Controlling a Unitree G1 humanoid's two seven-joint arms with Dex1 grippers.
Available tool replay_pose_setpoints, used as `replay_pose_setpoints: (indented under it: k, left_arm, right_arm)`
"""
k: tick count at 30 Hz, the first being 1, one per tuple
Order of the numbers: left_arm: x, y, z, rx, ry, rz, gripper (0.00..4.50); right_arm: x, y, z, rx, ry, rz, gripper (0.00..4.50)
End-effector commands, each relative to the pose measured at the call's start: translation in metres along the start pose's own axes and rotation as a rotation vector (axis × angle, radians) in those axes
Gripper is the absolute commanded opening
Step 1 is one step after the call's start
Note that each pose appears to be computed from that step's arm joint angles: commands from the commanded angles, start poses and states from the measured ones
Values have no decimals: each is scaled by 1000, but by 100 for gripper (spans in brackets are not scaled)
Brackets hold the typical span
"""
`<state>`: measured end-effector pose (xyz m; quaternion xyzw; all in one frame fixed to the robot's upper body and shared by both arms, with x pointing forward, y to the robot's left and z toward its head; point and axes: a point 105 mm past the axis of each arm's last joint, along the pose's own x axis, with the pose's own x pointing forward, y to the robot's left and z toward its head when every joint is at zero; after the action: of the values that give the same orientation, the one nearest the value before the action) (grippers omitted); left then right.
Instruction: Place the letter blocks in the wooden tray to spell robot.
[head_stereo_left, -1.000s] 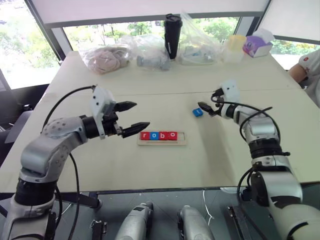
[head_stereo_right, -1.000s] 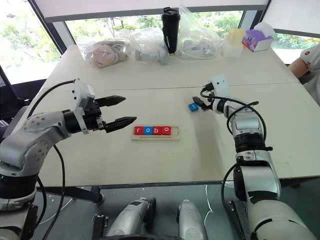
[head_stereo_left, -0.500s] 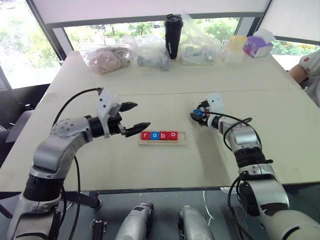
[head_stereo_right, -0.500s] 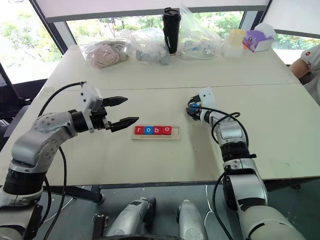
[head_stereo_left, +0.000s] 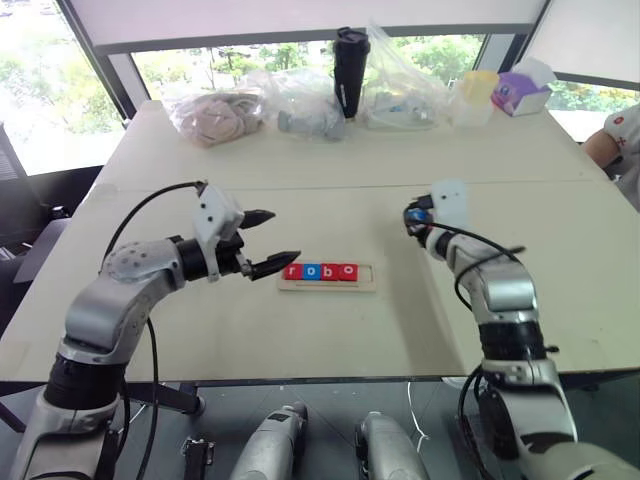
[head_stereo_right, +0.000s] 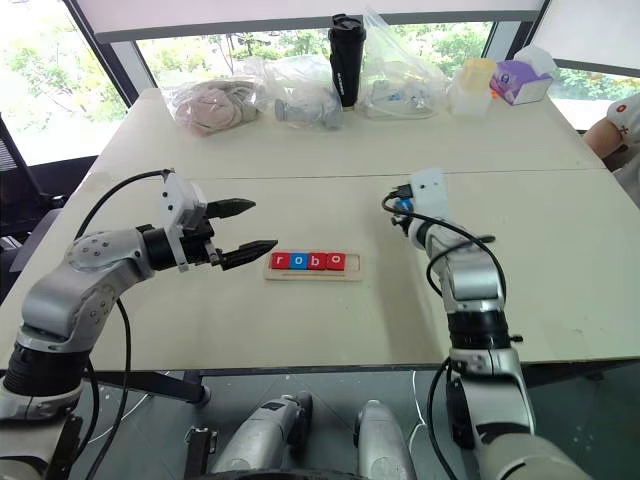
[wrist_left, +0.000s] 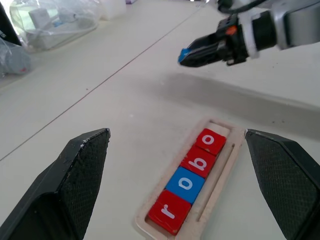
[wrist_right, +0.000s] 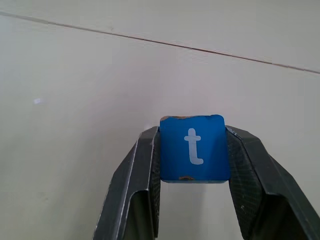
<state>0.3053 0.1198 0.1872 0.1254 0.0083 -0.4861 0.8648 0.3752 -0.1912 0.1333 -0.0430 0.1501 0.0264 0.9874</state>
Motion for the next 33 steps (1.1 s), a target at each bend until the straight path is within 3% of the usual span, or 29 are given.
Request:
replay_pose_setpoints:
  k: [1,11,18,23,26,29,33]
  left_arm:
    - [3,-7,7,45,-18,-31,450]
    - [16,-12,5,27,-34,-97,450]
    - [16,-7,4,28,-34,-98,450]
    - [12,-8,3,22,-35,-95,450]
    - [7,-10,5,11,-32,-125,450]
    - [-2,-16,4,25,14,-206,450]
    - [-15,-21,-1,75,110,-285,450]
  right_arm:
    - [-31,5,4,63,4,-58,119]
    - [-64,67,-31,170,156,53,119]
    - [-63,62,-38,172,203,50,447]
    - [-55,34,6,39,-28,61,447]
    - [-64,43,41,-122,-214,387,447]
    - [-82,37,35,-294,-218,696,447]
    - [-81,18,0,-406,-78,846,447]
